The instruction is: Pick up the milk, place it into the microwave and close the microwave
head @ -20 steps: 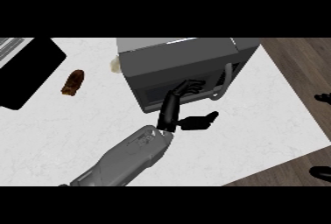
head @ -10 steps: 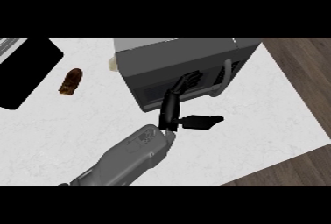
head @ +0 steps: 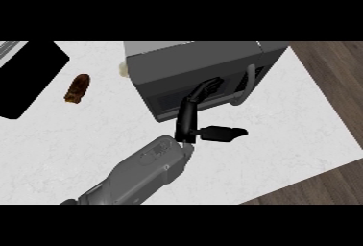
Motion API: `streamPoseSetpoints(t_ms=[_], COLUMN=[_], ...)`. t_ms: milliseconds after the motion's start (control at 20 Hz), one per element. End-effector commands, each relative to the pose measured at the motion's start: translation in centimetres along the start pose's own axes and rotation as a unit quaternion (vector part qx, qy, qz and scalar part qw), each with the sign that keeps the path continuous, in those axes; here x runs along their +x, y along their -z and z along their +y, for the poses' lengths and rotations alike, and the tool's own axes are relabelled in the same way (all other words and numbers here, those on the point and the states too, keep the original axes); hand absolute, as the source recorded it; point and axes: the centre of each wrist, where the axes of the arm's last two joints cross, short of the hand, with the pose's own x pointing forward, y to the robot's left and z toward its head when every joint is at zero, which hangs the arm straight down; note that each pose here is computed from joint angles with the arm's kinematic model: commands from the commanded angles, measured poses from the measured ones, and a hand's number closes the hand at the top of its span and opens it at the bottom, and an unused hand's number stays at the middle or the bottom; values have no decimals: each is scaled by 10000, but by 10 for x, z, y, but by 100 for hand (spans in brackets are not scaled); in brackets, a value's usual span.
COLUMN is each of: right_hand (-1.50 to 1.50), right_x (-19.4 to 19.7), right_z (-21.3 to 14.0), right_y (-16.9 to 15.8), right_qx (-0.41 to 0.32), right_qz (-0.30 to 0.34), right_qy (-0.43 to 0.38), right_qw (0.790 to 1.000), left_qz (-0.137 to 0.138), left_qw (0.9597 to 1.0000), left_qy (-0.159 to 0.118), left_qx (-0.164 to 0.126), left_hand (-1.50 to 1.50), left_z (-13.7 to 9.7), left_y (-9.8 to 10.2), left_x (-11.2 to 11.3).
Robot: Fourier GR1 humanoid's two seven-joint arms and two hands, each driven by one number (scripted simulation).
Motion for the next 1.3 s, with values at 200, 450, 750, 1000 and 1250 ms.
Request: streamPoseSetpoints(t_ms=[200, 450, 750, 1000, 1250], right_hand=[150, -150, -150, -150, -150], right_x=[-2, -35, -46, -51, -54], right_z=[-5, 35, 33, 22, 12], right_y=[10, -5, -8, -8, -2], right_qx=[-20, -404, -436, -466, -454], right_qz=[-15, 40, 159, 169, 135], right_qy=[-90, 1742, 2181, 2354, 2454], right_qw=[10000, 9839, 9748, 9706, 9683], left_qz=[-116, -130, -173, -183, -214], left_qw=[9991, 9993, 9991, 9988, 9987], left_qy=[-5, -37, -91, -74, -84], left_qx=[405, 354, 373, 442, 449], left_hand=[-150, -150, -150, -150, -150], left_z=[5, 3, 4, 6, 5], left_y=[29, 25, 25, 26, 27], left_x=[11, 10, 7, 5, 5])
